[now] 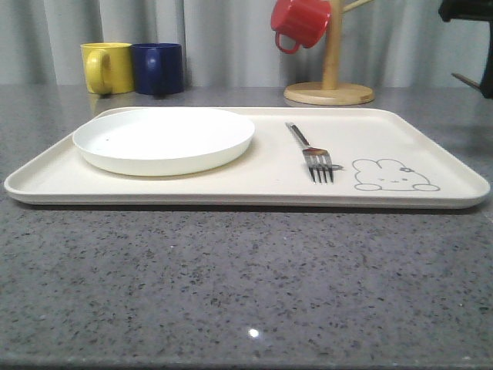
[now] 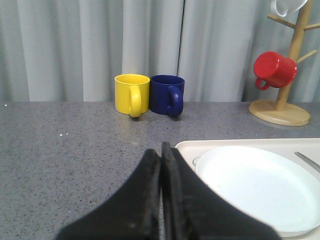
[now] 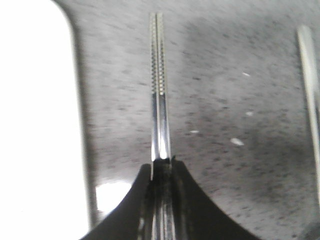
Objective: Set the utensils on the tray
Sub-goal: 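Lay the chopsticks on the tray beside the fork, release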
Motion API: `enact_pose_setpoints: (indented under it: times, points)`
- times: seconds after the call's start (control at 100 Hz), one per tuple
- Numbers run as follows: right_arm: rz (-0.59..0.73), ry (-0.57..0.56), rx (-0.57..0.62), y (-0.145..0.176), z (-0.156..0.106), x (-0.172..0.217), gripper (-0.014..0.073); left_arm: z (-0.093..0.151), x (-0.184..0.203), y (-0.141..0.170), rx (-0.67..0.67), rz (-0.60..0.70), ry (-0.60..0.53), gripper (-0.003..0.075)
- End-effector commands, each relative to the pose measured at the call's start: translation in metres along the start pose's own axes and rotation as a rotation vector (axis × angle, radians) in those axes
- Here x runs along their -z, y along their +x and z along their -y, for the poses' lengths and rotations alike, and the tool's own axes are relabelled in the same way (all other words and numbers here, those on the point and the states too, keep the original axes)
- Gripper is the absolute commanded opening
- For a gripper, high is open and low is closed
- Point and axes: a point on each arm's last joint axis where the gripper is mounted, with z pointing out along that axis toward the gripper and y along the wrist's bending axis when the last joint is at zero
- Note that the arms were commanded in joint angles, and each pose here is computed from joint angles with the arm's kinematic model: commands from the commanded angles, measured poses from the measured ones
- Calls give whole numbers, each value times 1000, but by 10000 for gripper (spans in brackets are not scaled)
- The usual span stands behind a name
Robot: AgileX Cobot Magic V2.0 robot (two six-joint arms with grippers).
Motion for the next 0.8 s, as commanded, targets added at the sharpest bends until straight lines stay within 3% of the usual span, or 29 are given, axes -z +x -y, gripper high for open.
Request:
enact_pose_setpoints:
  times: [0.0, 0.44, 0.79]
  points:
    - [99, -61, 13, -7, -19, 31, -52, -1, 1, -14, 14, 84, -14, -18]
    - [117, -191, 31, 8, -94, 12, -52, -1, 1, -14, 14, 84, -14, -18]
    - [92, -202, -6, 8, -107, -19, -52, -1, 1, -14, 14, 84, -14, -18]
